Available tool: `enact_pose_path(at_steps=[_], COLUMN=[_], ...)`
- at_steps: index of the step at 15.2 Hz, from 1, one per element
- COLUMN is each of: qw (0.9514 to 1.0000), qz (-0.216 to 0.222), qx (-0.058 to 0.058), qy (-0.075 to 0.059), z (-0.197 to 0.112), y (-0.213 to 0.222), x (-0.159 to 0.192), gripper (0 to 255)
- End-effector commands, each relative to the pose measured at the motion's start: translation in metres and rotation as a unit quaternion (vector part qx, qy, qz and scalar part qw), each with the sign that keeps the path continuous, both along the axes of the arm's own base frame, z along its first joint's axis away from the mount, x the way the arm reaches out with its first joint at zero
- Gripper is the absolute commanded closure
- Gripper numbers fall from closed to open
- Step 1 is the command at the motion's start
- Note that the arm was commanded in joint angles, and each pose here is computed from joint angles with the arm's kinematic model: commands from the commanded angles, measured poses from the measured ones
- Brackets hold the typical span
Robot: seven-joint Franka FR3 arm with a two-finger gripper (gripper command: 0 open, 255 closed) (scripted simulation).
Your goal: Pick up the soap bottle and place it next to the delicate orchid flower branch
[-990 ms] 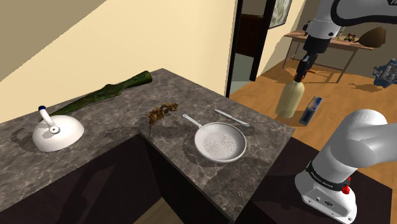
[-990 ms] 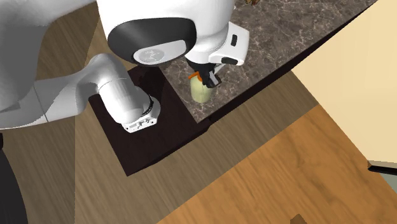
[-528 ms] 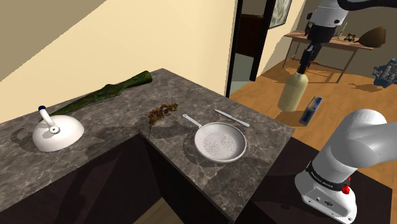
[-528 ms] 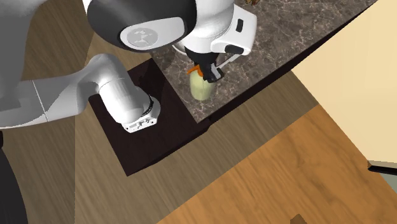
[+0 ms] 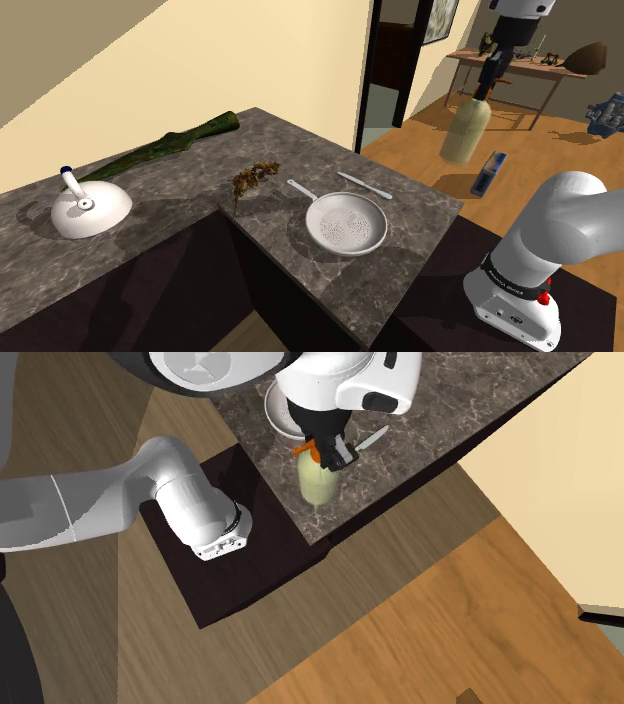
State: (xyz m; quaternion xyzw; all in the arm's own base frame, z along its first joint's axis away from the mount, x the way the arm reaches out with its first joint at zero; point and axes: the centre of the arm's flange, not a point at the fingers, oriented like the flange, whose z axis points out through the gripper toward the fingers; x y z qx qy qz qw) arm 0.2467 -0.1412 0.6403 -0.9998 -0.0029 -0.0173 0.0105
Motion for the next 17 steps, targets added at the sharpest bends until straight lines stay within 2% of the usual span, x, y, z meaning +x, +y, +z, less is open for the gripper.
enact_pose_path(at_steps=[1,17], qw=[1.0000,1.0000], qz=[0.000,0.000], qx=[0.000,0.000], qy=[0.000,0.000], z=[0.011,0.095], y=[0.001,0.001], x=[-0.001,-0.001], gripper=[255,255])
